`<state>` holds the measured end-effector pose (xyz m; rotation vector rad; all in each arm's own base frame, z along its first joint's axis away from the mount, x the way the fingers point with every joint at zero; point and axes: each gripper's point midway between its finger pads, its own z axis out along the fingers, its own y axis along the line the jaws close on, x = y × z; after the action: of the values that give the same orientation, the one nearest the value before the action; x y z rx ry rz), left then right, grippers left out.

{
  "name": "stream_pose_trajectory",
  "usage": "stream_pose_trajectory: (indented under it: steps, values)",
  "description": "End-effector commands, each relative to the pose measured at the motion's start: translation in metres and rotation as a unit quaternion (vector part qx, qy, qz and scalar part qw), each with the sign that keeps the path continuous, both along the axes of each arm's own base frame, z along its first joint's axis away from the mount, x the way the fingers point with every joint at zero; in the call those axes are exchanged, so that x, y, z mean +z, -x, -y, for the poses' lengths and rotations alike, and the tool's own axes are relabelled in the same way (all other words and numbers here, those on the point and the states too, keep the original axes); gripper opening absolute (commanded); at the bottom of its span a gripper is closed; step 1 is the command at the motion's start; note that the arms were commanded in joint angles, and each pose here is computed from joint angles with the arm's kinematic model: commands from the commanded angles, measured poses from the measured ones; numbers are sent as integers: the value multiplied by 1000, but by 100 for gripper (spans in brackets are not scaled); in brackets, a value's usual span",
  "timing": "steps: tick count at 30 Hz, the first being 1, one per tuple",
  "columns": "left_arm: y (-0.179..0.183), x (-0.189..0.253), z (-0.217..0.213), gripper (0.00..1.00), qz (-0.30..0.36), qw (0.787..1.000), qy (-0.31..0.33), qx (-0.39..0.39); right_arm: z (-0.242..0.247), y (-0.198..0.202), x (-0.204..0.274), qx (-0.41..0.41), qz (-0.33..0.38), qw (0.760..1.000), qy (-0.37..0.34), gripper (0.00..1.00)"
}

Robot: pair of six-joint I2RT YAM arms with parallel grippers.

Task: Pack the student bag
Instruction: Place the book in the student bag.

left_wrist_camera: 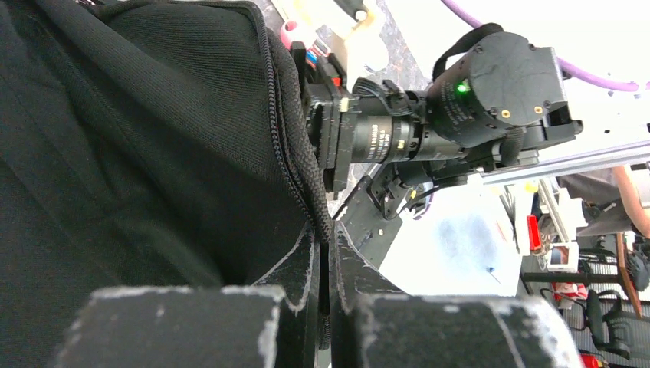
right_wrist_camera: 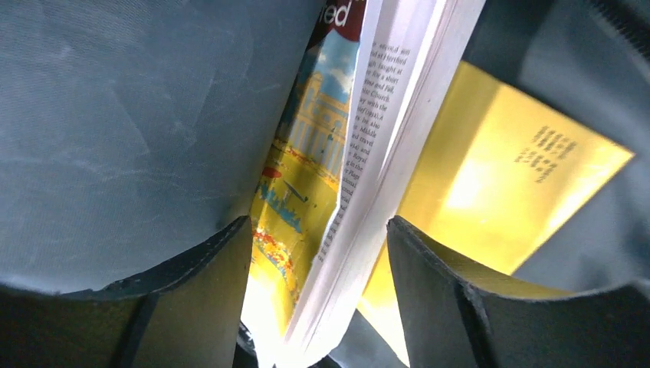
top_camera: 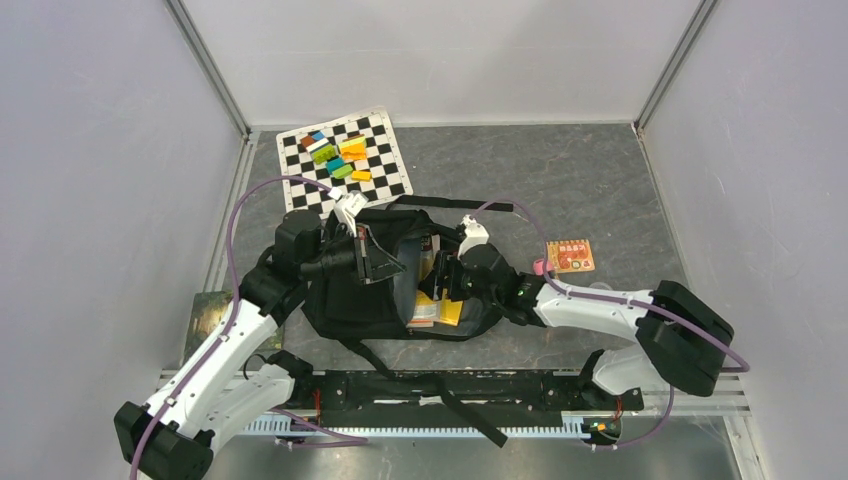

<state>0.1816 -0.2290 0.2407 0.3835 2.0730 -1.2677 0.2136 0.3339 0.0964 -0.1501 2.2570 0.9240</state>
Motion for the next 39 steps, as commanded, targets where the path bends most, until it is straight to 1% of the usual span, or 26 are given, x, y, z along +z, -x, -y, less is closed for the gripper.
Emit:
stream_pose_trajectory:
  steps: [1,7,9,10,11,13,16,18,20,23,25,29,31,34,35,36,37,38,39]
  values:
    - [-6,12,-1,2,31,999,5,10,16,-11,11,-19,54,998,33,67]
    - [-6,10,-2,2,32,999,0,11,11,-8,-4,-2,38,998,46,49]
    - [-6,10,-3,2,32,999,-2,12,6,-6,-9,8,31,998,45,48]
    - [-6,10,-3,2,32,999,-2,13,1,-4,-9,18,28,999,40,45]
    - [-6,9,-3,2,32,999,-4,13,-3,-3,-10,27,26,999,34,42]
    - [-7,8,-5,2,31,999,-9,19,-15,-1,-5,46,28,998,13,30]
    - [-13,-4,-13,2,17,998,-35,47,-35,0,8,70,43,997,-11,21]
    - [-20,-14,-21,2,6,995,-54,80,-46,-2,10,79,49,996,-10,18]
    - [-27,-25,-30,2,-9,991,-70,116,-53,0,5,93,40,995,-10,16]
    - [-38,-45,-50,2,-37,975,-103,191,-54,2,-2,96,31,995,-4,14]
    - [-43,-59,-69,2,-60,958,-127,251,-47,2,2,89,38,995,-2,16]
    - [-44,-93,-112,2,-97,908,-162,373,-23,-5,12,54,67,996,21,31]
    - [-42,-110,-123,2,-113,890,-158,413,-10,-5,15,42,77,995,37,37]
    - [-38,-135,-135,13,-133,871,-163,445,7,-4,20,27,88,994,51,43]
    - [-36,-141,-136,15,-141,867,-164,449,12,-3,25,23,94,994,51,45]
    - [-35,-146,-136,20,-146,865,-165,450,17,-3,30,18,102,993,50,47]
    - [-34,-147,-136,29,-148,866,-164,449,22,-2,33,14,106,993,53,50]
    - [-34,-147,-136,45,-147,866,-165,448,28,-2,39,10,116,992,53,53]
    - [-35,-141,-136,66,-143,867,-164,448,33,-2,44,6,122,991,58,55]
